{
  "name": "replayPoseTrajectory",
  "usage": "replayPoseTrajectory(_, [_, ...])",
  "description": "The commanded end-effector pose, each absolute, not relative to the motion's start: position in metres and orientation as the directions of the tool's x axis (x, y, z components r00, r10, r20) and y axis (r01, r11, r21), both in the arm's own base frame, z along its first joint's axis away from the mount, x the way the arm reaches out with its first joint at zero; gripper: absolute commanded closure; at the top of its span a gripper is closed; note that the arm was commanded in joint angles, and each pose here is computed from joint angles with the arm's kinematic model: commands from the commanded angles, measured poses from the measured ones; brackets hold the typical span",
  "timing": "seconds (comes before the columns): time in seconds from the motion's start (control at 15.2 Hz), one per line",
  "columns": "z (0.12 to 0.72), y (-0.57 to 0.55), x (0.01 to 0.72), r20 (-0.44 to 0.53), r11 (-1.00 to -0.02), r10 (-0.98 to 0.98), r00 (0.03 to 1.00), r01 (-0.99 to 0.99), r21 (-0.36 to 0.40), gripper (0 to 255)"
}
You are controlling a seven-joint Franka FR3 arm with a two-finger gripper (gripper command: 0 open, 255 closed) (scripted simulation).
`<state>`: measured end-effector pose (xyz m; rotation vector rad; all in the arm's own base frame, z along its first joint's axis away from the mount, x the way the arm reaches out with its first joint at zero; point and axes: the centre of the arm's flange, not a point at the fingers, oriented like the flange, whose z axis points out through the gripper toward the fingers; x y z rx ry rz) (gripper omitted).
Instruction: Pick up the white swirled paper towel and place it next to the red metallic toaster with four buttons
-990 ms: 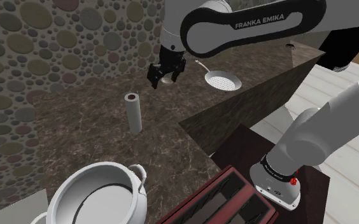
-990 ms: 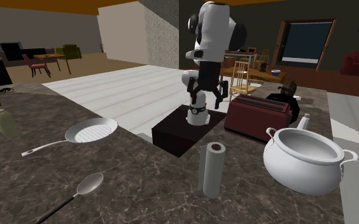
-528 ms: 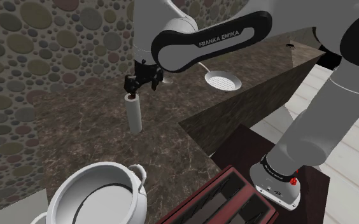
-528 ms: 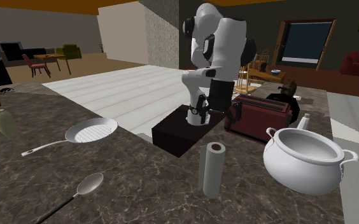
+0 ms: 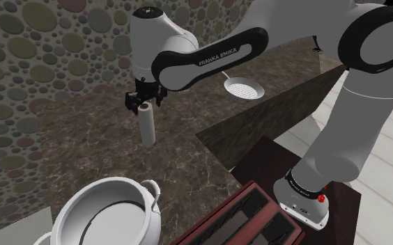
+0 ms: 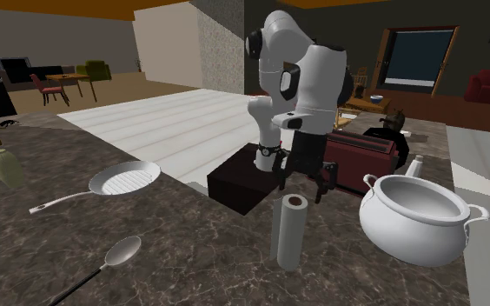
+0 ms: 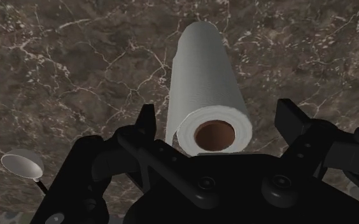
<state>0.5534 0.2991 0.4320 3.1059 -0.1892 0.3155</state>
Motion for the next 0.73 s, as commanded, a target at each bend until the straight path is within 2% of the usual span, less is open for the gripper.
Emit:
replayPoseTrajectory(0.0, [0.4212, 0.2990, 0.5553, 0.202, -0.993, -0.119, 0.972, -0.122, 0.002, 0])
replayPoseTrajectory(0.59, [0.4131, 0.2988, 0.5569, 0.202, -0.993, -0.119, 0.972, -0.122, 0.002, 0])
replayPoseTrajectory(0.66, [0.4131, 0.2988, 0.5569, 0.202, -0.993, -0.119, 0.972, -0.122, 0.002, 255])
